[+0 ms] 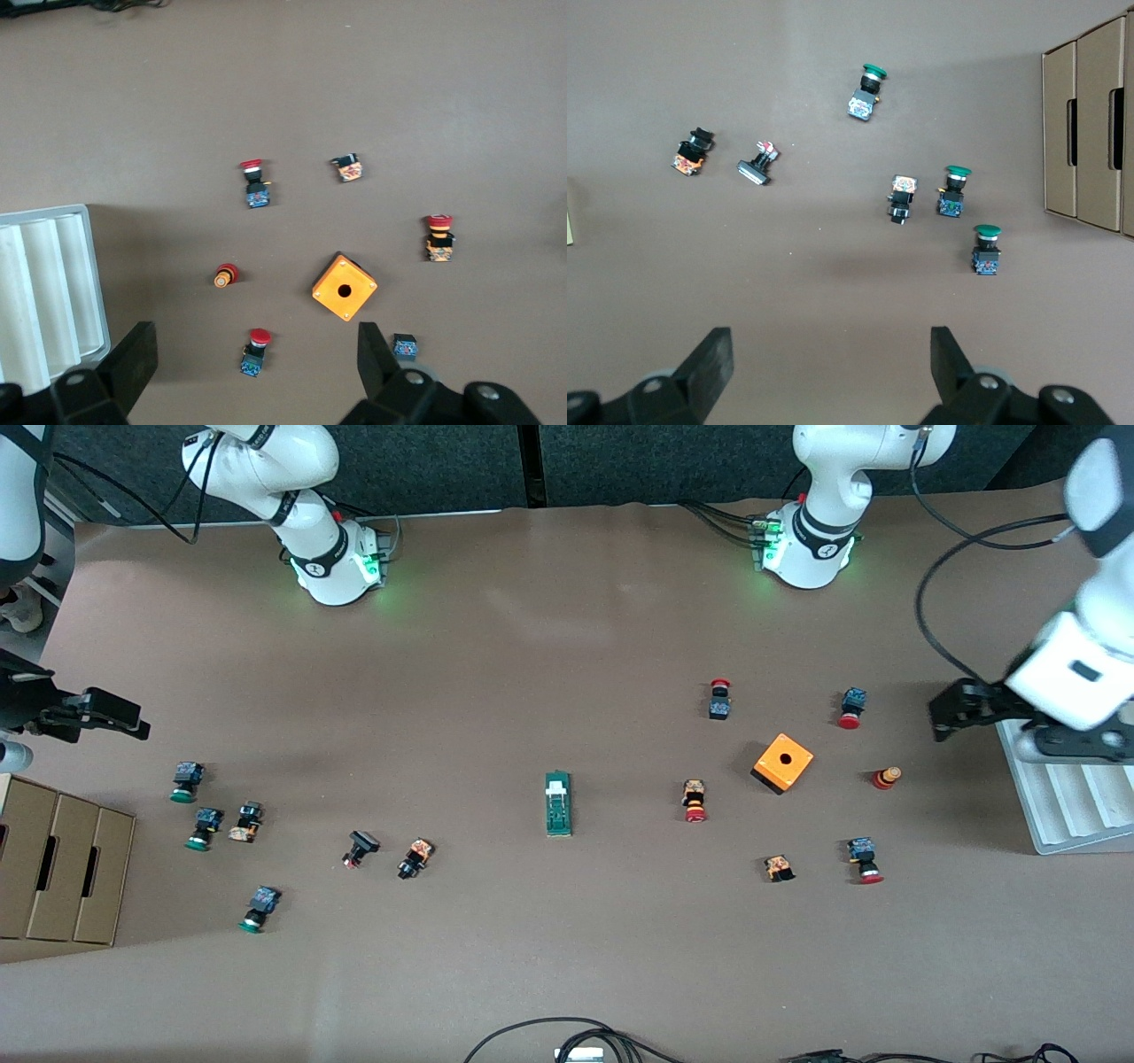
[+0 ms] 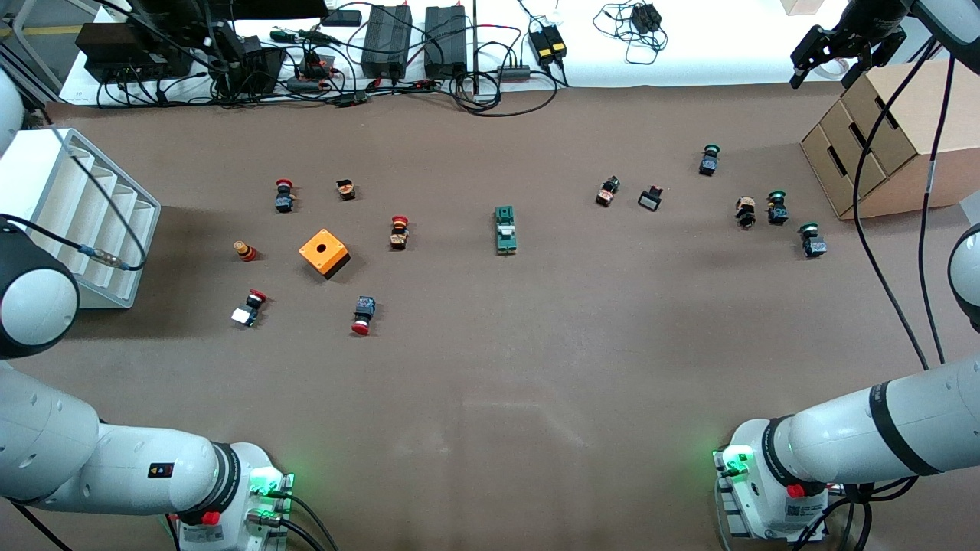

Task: Close load switch with both arms
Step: 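Move the left gripper over the green load switch and grasp its body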

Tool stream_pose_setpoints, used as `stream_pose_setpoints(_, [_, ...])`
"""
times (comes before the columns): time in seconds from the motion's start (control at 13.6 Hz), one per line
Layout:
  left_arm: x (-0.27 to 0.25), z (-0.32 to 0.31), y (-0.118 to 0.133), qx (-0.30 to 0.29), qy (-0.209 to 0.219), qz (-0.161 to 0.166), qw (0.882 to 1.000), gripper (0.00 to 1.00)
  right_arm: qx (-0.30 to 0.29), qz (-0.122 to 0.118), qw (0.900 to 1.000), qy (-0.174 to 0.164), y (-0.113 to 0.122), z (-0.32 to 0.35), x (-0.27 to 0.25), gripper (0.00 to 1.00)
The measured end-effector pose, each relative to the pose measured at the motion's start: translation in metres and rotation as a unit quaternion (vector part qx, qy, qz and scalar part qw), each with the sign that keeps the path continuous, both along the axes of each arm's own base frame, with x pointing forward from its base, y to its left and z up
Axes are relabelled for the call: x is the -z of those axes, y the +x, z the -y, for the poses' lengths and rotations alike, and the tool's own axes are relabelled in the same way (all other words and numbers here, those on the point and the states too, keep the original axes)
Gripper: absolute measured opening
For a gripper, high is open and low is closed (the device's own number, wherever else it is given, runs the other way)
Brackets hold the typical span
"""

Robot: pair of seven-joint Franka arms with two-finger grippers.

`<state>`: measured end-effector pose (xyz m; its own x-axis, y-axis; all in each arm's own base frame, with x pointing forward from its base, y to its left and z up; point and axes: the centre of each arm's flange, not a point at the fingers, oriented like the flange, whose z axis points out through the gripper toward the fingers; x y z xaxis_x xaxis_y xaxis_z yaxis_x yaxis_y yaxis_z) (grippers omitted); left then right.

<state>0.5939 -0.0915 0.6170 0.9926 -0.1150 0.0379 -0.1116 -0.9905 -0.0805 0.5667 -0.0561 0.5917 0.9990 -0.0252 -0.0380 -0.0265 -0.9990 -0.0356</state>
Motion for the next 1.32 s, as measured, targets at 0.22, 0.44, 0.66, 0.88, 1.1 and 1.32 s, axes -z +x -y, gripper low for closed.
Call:
stream_pose_setpoints(0.22, [-0.002,0.037,-0.007,0.032,0.003,0.003,0.999,1.00,0.000,0.000,1.000,0.000,0.000,0.000,0.000,1.00])
stream_pose_setpoints(0.44, [-0.003,0.062,-0.013,0.055,0.009,0.004,0.998,1.00,0.000,0.000,1.000,0.000,0.000,0.000,0.000,1.00])
stream_pose_setpoints(0.66, [-0.002,0.087,-0.021,0.077,0.009,0.002,0.997,1.00,0.000,0.000,1.000,0.000,0.000,0.000,0.000,1.00])
stream_pose_setpoints(0.88, [-0.002,0.101,-0.025,0.090,0.010,0.002,0.996,1.00,0.000,0.000,1.000,0.000,0.000,0.000,0.000,1.00])
stream_pose_setpoints(1.1, [-0.003,0.111,-0.027,0.100,0.007,0.009,0.995,1.00,0.000,0.000,1.000,0.000,0.000,0.000,0.000,1.00])
stream_pose_setpoints(1.32, [-0.010,0.132,-0.028,0.120,-0.002,0.041,0.992,1.00,0.000,0.000,1.000,0.000,0.000,0.000,0.000,1.00])
